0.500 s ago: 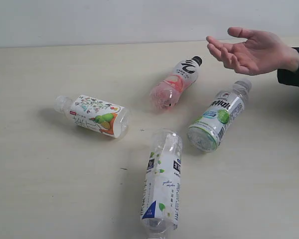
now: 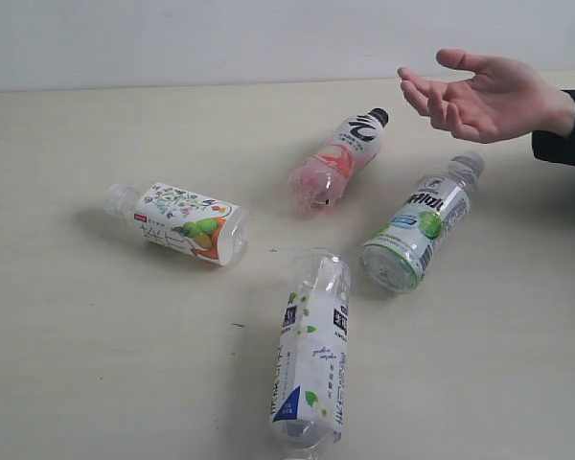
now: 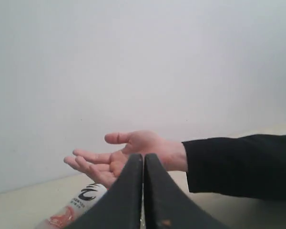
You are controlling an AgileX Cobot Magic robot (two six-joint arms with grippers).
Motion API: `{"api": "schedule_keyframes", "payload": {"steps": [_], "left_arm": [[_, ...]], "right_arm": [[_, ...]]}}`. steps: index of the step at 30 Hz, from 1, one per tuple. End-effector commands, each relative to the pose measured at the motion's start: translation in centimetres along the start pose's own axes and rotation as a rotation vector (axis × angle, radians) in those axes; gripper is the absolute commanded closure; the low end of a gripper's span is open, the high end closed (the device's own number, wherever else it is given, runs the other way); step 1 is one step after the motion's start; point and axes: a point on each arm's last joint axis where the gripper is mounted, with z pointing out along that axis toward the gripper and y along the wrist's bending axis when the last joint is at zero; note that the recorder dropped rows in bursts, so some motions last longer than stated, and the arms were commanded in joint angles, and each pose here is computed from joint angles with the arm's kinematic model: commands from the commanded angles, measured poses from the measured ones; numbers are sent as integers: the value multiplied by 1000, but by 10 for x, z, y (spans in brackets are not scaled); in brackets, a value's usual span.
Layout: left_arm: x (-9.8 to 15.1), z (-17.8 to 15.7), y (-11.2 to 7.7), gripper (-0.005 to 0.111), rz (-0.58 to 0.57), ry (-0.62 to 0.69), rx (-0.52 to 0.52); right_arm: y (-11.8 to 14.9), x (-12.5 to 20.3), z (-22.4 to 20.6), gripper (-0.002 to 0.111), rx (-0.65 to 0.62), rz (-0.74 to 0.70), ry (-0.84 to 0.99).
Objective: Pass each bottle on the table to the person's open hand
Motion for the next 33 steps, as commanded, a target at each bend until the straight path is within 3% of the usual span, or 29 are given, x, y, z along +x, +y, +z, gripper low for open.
{"api": "schedule_keyframes", "payload": {"steps": [1,6,12,14,18,24,33], "left_arm": [[1,0,0,101,0,-7,-3],[1,0,0,101,0,-7,-3],[1,0,0,101,0,-7,-3],[1,0,0,101,0,-7,-3],[1,0,0,101,0,-7,-3],[1,0,0,101,0,-7,-3],[1,0,0,101,0,-7,-3]], "right_arm": [[1,-6,-1,107,-15,1,-86],[1,-6,-1,107,-15,14,-84],[0,-1,0,108,-4,290,-29],[0,-1,0,108,-1,314,-21],[1,-4,-1,108,-11,256,-46],[11,-39,8,108,2,177,-14],[23,-78,52,108,73,-5,328]]}}
